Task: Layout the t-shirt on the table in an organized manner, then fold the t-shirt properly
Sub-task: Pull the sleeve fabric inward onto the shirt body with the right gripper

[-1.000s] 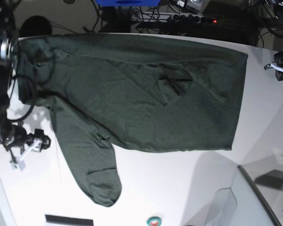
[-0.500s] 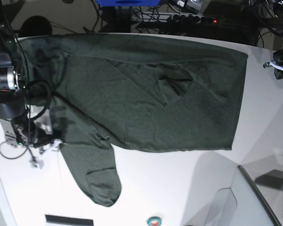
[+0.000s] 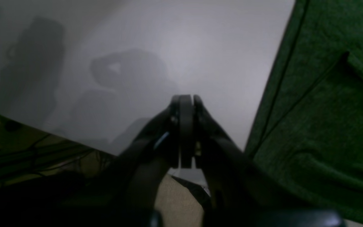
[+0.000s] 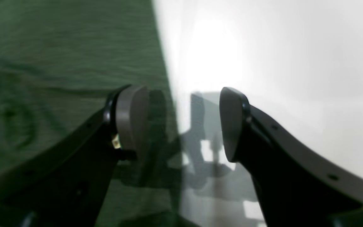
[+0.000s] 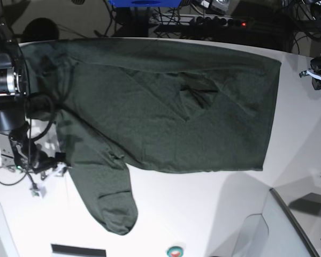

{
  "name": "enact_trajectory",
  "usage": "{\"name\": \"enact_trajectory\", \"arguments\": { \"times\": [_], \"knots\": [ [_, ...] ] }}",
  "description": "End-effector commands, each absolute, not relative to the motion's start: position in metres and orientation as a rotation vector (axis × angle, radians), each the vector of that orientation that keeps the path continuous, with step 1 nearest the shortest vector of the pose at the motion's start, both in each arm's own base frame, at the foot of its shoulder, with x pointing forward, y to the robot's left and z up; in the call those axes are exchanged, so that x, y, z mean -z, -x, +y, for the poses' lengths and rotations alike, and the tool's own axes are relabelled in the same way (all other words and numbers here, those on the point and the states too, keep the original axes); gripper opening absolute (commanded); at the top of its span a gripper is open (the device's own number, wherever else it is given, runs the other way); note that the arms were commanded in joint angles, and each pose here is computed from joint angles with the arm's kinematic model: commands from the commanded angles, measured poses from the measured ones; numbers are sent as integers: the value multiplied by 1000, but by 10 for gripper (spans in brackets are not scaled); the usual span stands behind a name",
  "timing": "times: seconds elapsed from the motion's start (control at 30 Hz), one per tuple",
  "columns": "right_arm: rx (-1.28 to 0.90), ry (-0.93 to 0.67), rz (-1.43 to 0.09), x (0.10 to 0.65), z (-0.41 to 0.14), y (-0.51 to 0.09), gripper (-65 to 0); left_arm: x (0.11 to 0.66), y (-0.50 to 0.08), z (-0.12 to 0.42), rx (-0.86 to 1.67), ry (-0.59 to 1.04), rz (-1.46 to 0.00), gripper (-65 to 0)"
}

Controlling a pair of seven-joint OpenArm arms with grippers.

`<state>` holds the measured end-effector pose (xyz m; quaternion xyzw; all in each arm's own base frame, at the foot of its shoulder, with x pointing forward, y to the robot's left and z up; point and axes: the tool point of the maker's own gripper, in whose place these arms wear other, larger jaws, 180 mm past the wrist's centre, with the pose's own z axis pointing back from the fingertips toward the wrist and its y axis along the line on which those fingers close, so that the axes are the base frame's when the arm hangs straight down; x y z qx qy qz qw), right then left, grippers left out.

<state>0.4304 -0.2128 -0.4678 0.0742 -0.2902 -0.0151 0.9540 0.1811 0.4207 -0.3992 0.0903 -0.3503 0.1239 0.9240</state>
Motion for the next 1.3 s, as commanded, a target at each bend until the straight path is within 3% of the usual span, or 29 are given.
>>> {"name": "enact_trajectory", "arguments": {
  "times": [0.0, 0.47, 0.53, 0.67, 0.7, 1.27],
  "knots": [
    [34, -157, -646, 450, -214, -448, -309, 384, -189, 430, -239, -211, -762, -650],
    [50, -185, -613, 471, -196, -436, -318, 384, -189, 430, -239, -211, -760, -650],
    [50, -187, -613, 471, -195, -437, -371, 384, -189, 430, -239, -211, -760, -650],
    [48, -187, -617, 470, -195, -438, -624, 384, -189, 430, -239, -211, -760, -650],
    [49, -188, -619, 470, -195, -438, -650, 385, -188, 430, -239, -211, -759, -650],
    [-184, -201, -751, 398, -150, -427, -650, 386, -183, 430, -234, -215, -748, -650]
  ]
}}
